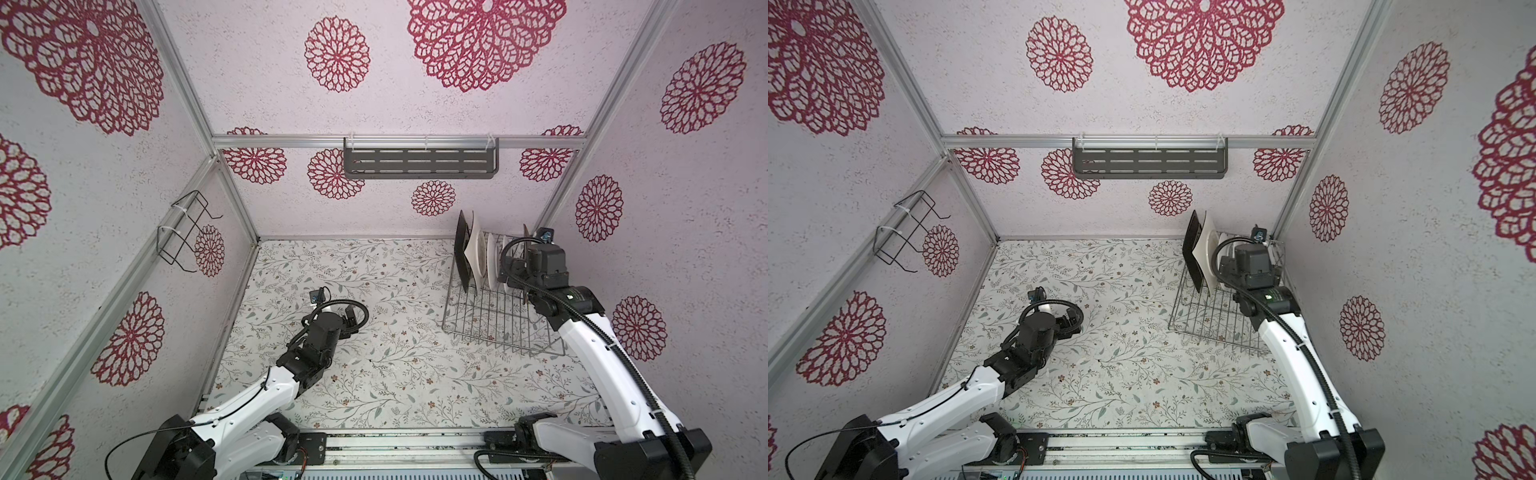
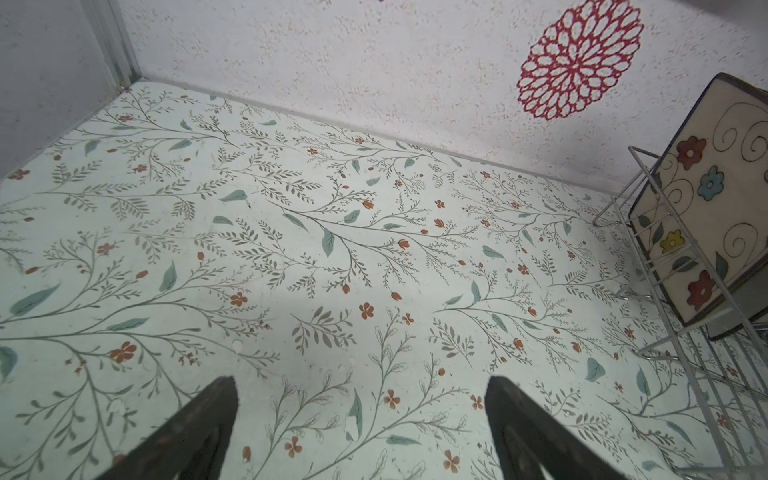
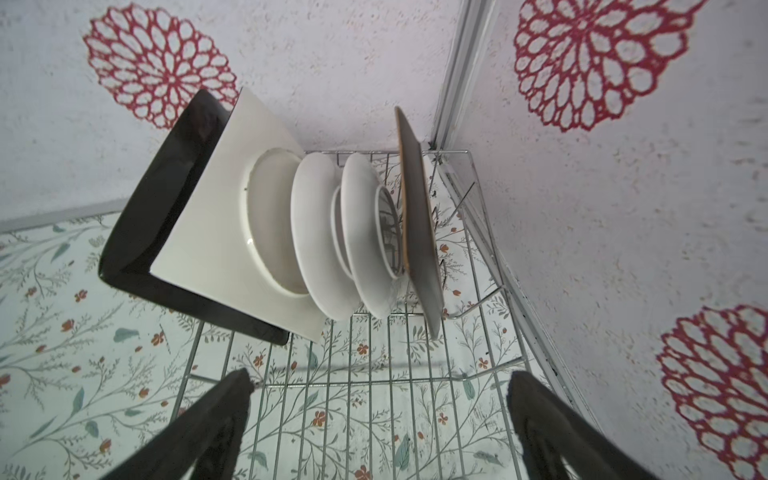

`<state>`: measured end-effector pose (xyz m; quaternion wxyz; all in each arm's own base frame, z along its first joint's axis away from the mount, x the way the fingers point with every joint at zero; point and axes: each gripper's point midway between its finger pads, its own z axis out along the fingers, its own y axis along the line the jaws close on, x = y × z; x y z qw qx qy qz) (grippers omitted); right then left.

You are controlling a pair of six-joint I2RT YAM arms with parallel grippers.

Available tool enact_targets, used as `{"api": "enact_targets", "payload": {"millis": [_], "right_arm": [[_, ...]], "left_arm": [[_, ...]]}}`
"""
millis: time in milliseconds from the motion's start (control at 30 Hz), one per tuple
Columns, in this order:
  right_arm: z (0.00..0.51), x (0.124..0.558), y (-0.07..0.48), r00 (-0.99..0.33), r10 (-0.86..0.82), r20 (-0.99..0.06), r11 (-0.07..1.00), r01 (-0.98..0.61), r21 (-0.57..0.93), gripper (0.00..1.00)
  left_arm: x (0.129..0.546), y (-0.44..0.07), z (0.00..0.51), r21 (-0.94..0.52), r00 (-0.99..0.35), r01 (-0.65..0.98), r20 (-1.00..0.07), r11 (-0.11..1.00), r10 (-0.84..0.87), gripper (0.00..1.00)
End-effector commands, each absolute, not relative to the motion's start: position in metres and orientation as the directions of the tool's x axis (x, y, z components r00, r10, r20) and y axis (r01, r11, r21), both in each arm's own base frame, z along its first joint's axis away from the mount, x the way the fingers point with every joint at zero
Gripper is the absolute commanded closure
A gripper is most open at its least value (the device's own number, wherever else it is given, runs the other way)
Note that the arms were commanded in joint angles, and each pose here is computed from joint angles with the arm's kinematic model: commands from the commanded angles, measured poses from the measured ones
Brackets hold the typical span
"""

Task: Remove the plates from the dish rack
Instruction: 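Reach the right gripper over the white square plate while the left gripper nears the rack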

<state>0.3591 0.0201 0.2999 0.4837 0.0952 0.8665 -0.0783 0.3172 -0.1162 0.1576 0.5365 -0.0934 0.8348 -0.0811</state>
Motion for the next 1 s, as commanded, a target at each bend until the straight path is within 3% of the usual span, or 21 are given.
{"api": "enact_targets", "payload": {"millis": [0,200,500,800,967], "right_arm": [[0.307,0.365,0.035,-0.524,0.068,-0.849,0.966,0.246,-0.075,0.01],[0.321,0.391,0.063,-0.498,0.121,-0.859,0.965,0.262,-0.016,0.01],[0.336,0.421,0.07,-0.495,0.09,-0.864,0.864,0.47,-0.179,0.01],[0.338,0.453,0.095,-0.469,0.072,-0.88,0.866,0.468,-0.178,0.01],[0.34,0.466,0.096,-0.453,0.049,-0.89,0.839,0.502,-0.209,0.11]], "left_arm": [[0.318,-0.129,0.154,-0.286,-0.422,-0.037,-0.864,0.957,-0.275,0.03],[0.324,-0.138,0.155,-0.281,-0.432,-0.012,-0.864,0.959,-0.259,0.03],[0.33,-0.148,0.143,-0.277,-0.475,-0.001,-0.846,0.961,-0.244,0.03],[0.334,-0.147,0.145,-0.242,-0.476,-0.01,-0.852,0.97,-0.218,0.03],[0.339,-0.155,0.145,-0.235,-0.494,0.011,-0.846,0.972,-0.199,0.03]]}}
